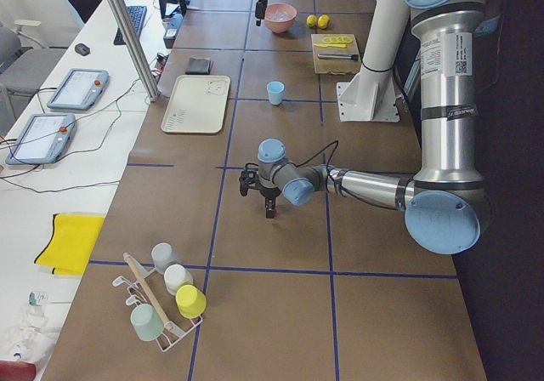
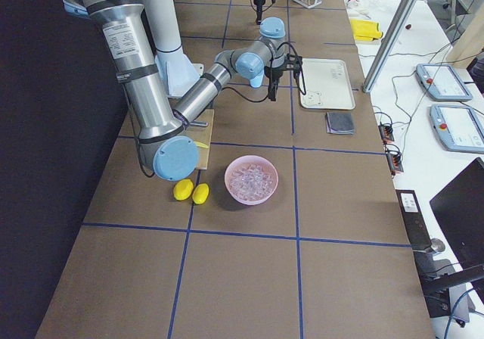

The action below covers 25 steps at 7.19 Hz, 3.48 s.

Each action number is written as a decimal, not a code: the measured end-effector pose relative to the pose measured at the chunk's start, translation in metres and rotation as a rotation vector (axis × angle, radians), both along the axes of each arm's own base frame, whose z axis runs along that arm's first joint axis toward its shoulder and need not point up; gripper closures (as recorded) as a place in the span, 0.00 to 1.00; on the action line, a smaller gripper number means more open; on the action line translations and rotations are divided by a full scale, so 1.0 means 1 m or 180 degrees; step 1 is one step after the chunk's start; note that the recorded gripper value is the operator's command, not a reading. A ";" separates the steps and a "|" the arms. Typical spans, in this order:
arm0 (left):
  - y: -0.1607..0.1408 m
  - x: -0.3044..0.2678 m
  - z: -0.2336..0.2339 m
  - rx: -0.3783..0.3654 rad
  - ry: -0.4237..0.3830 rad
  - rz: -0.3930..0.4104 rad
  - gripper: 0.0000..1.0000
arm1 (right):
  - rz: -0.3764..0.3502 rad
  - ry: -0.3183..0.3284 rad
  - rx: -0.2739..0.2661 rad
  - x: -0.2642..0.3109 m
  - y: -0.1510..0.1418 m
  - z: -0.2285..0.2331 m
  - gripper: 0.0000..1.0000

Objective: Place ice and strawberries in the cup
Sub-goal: 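Close the left gripper on the red strawberry and lift it, then carry the strawberry with the left gripper over the light-blue cup, then open the left gripper to drop the strawberry into the cup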

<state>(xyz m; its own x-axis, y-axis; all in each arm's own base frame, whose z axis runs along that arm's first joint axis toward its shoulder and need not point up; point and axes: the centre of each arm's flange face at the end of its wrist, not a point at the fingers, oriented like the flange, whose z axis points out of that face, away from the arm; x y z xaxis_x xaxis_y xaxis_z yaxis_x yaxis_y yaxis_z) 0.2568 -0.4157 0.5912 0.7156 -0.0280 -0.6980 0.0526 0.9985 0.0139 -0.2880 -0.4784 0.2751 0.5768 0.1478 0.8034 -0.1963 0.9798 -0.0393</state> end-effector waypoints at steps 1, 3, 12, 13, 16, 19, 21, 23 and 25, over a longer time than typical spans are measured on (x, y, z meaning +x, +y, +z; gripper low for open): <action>0.001 -0.001 0.000 -0.0010 -0.0002 0.0003 0.21 | 0.0002 -0.0003 -0.0008 -0.001 0.000 0.000 0.01; 0.002 -0.001 0.002 -0.0021 -0.0009 0.0004 0.50 | 0.0003 -0.0009 -0.0018 -0.001 0.001 -0.001 0.01; -0.029 0.063 -0.168 -0.0341 0.0907 -0.0353 1.00 | 0.0008 -0.0100 -0.0025 0.026 0.007 -0.004 0.01; -0.027 0.108 -0.218 -0.0401 0.1111 -0.0298 1.00 | 0.0020 -0.0097 -0.0038 0.034 0.007 0.002 0.01; -0.010 0.232 -0.376 -0.0374 0.1397 -0.0372 1.00 | 0.0036 -0.0085 -0.0047 0.042 0.006 0.009 0.01; -0.006 0.270 -0.423 -0.0325 0.1441 -0.0409 0.52 | 0.0038 -0.0091 -0.0039 0.043 0.007 0.010 0.01; -0.001 0.280 -0.421 -0.0280 0.1415 -0.0420 0.12 | 0.0038 -0.0094 -0.0035 0.044 0.007 0.009 0.01; 0.000 0.280 -0.420 -0.0255 0.1409 -0.0439 0.10 | 0.0043 -0.0095 -0.0033 0.045 0.008 0.009 0.01; -0.009 0.258 -0.406 -0.0250 0.1377 -0.0530 0.10 | 0.0053 -0.0049 -0.0013 0.069 0.001 0.024 0.01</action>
<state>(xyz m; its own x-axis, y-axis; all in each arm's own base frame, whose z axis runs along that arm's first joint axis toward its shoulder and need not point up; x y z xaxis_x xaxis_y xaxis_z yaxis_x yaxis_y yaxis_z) 0.5150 -0.4247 0.1857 0.3405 -0.1825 -0.9223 0.1963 0.9732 -0.1200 -0.2188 -0.4776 0.2987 0.5617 0.1606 0.8116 -0.2118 0.9762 -0.0466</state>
